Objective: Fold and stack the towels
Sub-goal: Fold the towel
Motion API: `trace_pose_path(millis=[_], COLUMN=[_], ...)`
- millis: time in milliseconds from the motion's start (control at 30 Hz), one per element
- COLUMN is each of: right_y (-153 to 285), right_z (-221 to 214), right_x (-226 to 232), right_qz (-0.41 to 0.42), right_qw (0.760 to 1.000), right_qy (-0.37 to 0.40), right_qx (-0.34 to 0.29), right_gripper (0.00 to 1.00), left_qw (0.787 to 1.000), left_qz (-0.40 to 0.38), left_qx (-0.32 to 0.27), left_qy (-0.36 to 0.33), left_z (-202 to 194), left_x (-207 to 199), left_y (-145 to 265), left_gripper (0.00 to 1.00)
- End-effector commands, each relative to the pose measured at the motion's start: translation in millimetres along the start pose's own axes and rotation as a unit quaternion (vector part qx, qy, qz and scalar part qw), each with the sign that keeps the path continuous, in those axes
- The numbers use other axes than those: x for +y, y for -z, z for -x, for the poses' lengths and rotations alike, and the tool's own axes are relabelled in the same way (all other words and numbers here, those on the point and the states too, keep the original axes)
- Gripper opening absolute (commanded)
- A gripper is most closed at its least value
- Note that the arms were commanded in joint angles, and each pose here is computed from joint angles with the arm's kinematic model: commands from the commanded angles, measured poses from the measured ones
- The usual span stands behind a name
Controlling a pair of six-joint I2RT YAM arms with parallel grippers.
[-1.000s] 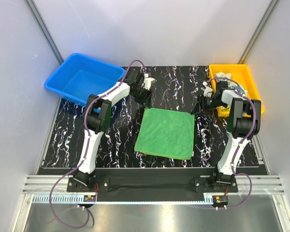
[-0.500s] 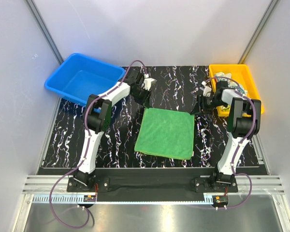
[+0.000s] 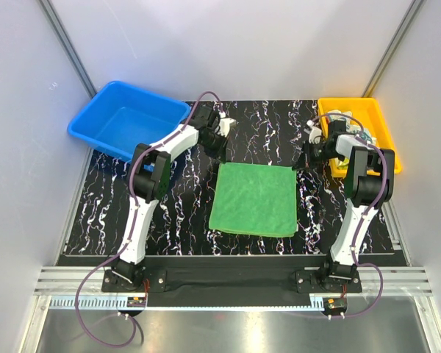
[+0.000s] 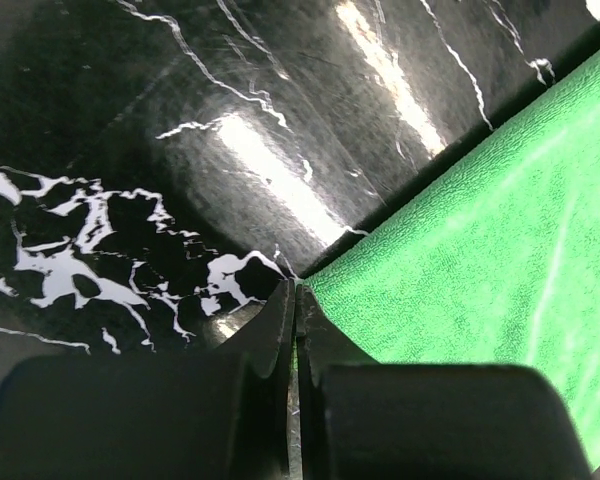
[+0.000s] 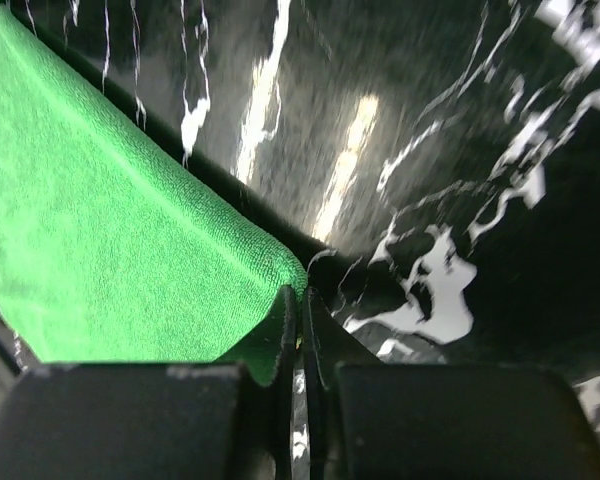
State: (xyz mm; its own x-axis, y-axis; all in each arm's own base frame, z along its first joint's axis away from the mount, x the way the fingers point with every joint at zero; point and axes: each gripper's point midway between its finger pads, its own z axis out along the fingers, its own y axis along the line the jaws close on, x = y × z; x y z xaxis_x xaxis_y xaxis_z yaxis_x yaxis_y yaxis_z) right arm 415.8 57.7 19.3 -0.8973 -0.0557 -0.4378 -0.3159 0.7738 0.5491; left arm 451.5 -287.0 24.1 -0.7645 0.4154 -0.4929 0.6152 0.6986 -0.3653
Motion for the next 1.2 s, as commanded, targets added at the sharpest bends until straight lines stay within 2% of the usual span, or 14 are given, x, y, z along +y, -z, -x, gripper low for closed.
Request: trace_pose_path(millis=[0,133,400,700,967,1167], right_y=[15.0,16.5,11.5,26.1,44.2,50.0], right_z=[53.4,69.3,81.6,111.4,127.5,139.1], right_x=[5.7,4.5,-5.2,4.1,21.9,37.7], right_qz=[-0.008,-0.006,-0.015,-0.029,-0.027,-0.003], right_qw=[0.994,0.992,0.994,0.982,0.970,0.955], right_qy=[0.074,0.091,0.070,0.118,0.156,0.203], right_qx=[-0.075,-0.086,-0.078,-0.144,-0.186,-0.218], right_gripper=[0.00,0.00,0.00,0.00,0.00,0.00], left_qw=[0.999,0.997,0.993,0.992,0.983,0.981], left_qz=[0.047,0.058,0.077,0.064,0.047,0.052], left_qx=[-0.022,-0.041,-0.066,-0.111,-0.173,-0.182], left_qy=[0.015,0.035,0.052,0.019,-0.029,-0.049], left_z=[14.6,21.5,31.6,49.1,69.4,82.3], left_x=[23.2,35.8,50.5,35.6,7.6,6.3], left_y=[5.3,14.3,25.9,46.3,88.4,95.7], left_gripper=[0.00,0.00,0.00,0.00,0.00,0.00])
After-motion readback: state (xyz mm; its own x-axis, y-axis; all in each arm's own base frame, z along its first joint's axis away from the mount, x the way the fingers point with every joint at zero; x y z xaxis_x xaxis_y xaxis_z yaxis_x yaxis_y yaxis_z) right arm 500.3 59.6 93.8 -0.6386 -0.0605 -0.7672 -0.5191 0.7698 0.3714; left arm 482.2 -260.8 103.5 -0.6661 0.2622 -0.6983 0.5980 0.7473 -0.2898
